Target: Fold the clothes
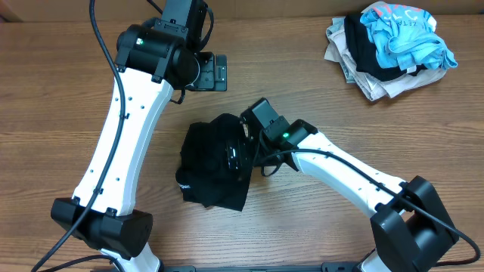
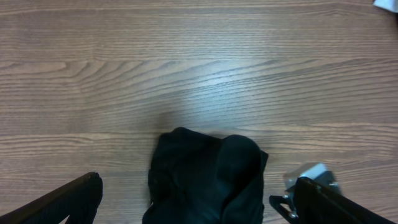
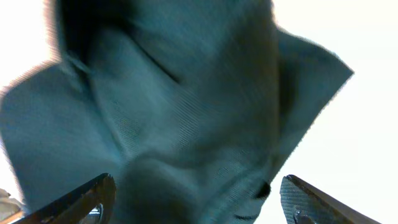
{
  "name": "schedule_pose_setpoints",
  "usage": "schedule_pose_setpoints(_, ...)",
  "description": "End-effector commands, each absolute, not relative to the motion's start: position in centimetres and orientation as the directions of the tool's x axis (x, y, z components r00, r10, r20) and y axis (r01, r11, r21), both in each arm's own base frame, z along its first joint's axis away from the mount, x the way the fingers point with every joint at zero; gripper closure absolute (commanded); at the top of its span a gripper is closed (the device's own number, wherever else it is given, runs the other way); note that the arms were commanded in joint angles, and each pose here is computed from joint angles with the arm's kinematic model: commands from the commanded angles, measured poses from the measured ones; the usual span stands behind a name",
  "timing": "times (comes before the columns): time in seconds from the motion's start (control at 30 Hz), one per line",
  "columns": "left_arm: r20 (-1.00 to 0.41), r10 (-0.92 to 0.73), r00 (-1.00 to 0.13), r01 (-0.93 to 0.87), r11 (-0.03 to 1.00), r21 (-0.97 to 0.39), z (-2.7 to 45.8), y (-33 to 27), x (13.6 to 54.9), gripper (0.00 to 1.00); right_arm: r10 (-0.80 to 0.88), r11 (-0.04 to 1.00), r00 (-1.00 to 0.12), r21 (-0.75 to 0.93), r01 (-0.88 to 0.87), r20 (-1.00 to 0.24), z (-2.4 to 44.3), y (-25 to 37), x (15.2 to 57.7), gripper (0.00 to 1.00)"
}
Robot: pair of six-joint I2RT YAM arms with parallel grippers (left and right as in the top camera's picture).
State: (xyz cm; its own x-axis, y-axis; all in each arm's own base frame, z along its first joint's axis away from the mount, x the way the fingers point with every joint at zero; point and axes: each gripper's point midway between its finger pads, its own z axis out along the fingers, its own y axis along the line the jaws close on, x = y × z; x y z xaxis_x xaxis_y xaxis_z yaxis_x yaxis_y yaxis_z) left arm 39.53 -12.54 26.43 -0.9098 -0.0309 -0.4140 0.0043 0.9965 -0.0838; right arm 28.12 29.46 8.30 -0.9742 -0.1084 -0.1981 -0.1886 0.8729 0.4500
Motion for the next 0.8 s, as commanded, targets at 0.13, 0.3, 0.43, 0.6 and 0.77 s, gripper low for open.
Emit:
schedule_pose_setpoints(0.13, -0.402, -0.012, -0.916, 0.009, 0.999, -0.050, 25.4, -12.0, 40.1, 0.00, -0.085, 0.874, -0.944, 0.432, -0.224, -0.319, 11.5, 30.3, 31.2, 0.15)
schedule_pose_setpoints(0.3, -0.407, -0.018, -0.913, -0.002, 0.999, -0.038, 25.5, -11.6, 40.3, 0.00, -0.117, 0.897, -0.934, 0.367, -0.245, -0.338, 9.1, 30.1, 32.3, 0.16)
schedule_pose_setpoints(0.43, -0.408, -0.047, -0.912, -0.038, 0.999, -0.028, 25.5, -9.9, 40.7, 0.00, -0.118, 0.908, -0.938, 0.348, -0.235, -0.326, 7.3, 30.2, 32.9, 0.22)
schedule_pose_setpoints(0.6, -0.391, -0.097, -0.915, -0.088, 0.995, -0.041, 25.3, -7.7, 40.8, 0.00, -0.124, 0.925, -0.949, 0.312, -0.216, -0.288, 6.8, 29.3, 32.2, 0.40)
schedule_pose_setpoints(0.77, -0.379, -0.109, -0.919, -0.099, 0.994, -0.046, 25.2, -6.9, 40.7, 0.00, -0.103, 0.956, -0.981, 0.256, -0.144, -0.165, 7.4, 27.2, 30.4, 0.85)
